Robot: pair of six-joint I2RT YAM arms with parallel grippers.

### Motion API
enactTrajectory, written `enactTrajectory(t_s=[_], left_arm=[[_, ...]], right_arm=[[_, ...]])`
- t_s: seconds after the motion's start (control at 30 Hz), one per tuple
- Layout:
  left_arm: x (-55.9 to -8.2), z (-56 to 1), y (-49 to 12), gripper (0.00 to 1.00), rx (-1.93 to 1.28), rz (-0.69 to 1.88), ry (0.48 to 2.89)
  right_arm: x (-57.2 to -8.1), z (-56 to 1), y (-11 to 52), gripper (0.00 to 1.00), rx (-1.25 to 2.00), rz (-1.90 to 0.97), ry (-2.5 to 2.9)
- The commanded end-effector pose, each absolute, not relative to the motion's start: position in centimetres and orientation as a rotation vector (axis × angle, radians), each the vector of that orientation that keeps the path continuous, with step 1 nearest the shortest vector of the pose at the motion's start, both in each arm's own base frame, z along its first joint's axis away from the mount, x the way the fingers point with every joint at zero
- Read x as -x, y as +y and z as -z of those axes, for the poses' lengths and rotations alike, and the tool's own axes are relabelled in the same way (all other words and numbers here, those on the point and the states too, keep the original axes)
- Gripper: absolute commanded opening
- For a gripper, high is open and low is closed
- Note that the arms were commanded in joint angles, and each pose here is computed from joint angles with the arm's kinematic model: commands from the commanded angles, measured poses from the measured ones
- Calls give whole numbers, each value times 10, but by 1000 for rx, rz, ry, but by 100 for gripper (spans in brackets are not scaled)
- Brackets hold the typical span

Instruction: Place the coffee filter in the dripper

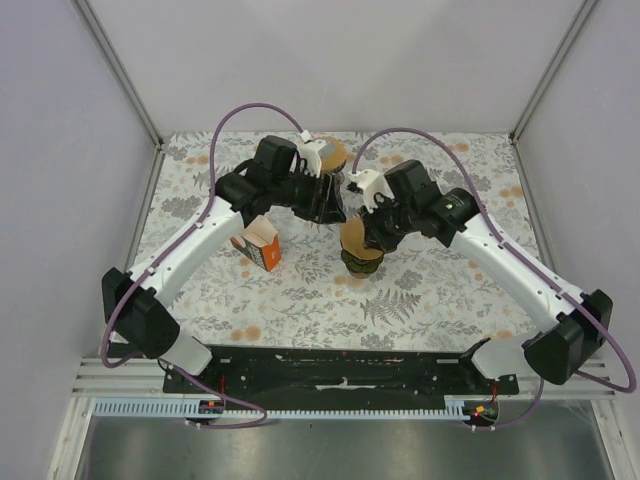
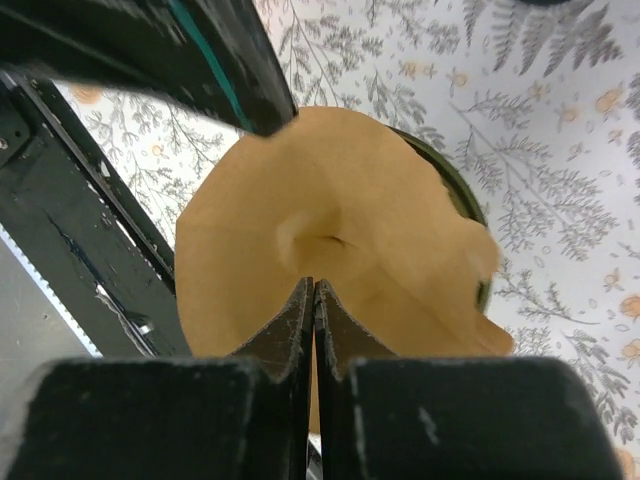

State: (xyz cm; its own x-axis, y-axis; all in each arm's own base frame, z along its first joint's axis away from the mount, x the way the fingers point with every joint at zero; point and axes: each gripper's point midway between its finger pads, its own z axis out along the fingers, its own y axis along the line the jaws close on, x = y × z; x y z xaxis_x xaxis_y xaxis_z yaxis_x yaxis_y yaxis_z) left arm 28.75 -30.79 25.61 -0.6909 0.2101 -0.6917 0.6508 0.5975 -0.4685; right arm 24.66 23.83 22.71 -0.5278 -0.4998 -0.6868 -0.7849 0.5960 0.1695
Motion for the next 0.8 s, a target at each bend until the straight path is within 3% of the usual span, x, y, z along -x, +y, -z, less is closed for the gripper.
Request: enactTrajectory(t_s=[0.0, 0.43, 0.77], left_arm=[[-291, -269, -292, 59, -615, 1010, 2193], [-295, -261, -278, 56, -518, 1052, 2221], [-290, -256, -283, 56, -519, 1110, 2231]], right_arm=[[-252, -219, 244, 5, 988, -542, 2311], [-262, -177, 248, 0, 1010, -371, 2490], [-266, -208, 251, 5, 1006, -393, 2410]])
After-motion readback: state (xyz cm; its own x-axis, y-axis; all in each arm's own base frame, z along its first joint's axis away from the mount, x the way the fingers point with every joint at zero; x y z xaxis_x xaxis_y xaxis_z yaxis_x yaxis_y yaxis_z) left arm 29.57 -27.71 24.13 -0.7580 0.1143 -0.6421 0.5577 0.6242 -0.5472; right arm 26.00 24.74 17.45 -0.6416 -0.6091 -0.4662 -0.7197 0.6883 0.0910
